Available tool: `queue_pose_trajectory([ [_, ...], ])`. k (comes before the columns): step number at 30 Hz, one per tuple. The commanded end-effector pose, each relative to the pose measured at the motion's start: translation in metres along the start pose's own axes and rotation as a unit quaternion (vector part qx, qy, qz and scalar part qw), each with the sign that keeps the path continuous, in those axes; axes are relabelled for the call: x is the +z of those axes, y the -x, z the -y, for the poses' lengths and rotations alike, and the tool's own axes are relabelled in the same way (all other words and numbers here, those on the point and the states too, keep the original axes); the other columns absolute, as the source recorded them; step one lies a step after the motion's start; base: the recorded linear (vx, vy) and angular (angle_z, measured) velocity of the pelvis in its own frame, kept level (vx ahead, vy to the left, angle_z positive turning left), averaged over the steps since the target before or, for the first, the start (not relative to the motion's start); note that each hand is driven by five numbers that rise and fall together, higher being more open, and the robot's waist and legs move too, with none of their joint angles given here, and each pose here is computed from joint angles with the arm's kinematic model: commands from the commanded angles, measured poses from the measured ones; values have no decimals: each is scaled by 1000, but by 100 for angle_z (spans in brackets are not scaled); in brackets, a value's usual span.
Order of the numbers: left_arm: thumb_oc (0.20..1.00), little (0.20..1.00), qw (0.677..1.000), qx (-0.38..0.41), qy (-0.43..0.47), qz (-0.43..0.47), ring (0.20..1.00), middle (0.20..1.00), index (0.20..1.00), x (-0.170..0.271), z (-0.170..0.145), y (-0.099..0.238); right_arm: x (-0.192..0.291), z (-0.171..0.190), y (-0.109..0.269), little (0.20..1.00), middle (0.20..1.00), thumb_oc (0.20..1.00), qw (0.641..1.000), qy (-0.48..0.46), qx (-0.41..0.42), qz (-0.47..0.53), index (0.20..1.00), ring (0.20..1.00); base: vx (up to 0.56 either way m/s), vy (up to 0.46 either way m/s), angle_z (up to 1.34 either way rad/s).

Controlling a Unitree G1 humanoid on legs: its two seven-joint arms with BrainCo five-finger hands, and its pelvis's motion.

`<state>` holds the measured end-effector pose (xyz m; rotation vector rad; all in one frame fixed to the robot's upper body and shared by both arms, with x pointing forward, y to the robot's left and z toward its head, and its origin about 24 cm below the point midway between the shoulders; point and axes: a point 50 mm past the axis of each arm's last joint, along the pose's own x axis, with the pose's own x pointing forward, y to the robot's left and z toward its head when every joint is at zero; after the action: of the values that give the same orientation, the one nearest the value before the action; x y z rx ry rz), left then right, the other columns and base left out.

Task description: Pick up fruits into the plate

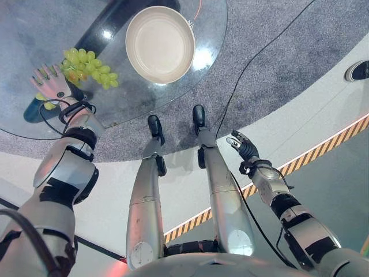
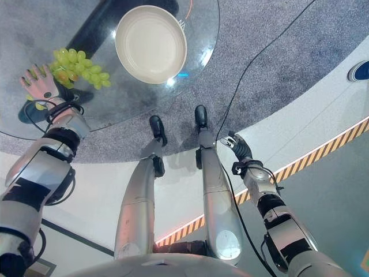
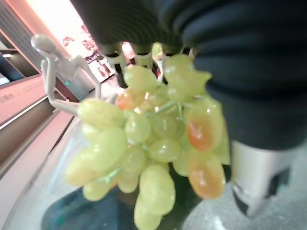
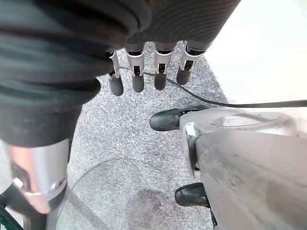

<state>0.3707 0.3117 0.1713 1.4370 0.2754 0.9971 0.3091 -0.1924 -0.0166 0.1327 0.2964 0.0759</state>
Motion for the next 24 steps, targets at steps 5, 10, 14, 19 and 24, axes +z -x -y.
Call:
queue_pose_trajectory([
  [5, 200, 200, 996, 30, -30, -75, 200, 200, 200, -36, -10, -16, -9, -6, 10, 1000, 1000, 1000, 999, -21, 28, 10, 1000, 1000, 0, 0, 0],
  [10, 200, 200, 997, 26, -24, -72, 200, 200, 200, -36, -10, -16, -9, -7, 10, 1000, 1000, 1000, 999, -21, 27, 10, 1000, 1000, 0, 0, 0],
  [14, 200, 200, 998, 24, -18, -63, 200, 200, 200, -33, -8, -14, -9, -7, 10, 1000, 1000, 1000, 999, -18, 29, 10, 1000, 1000, 0, 0, 0],
  [19, 200, 200, 998, 23, -14, -55, 200, 200, 200, -29, -10, -15, -10, -6, 11, 1000, 1000, 1000, 999, -15, 30, 11, 1000, 1000, 0, 0, 0],
  [24, 200, 200, 999, 20, -11, -46, 200, 200, 200, -26, -11, -16, -10, -8, 11, 1000, 1000, 1000, 999, -14, 32, 10, 1000, 1000, 0, 0, 0],
])
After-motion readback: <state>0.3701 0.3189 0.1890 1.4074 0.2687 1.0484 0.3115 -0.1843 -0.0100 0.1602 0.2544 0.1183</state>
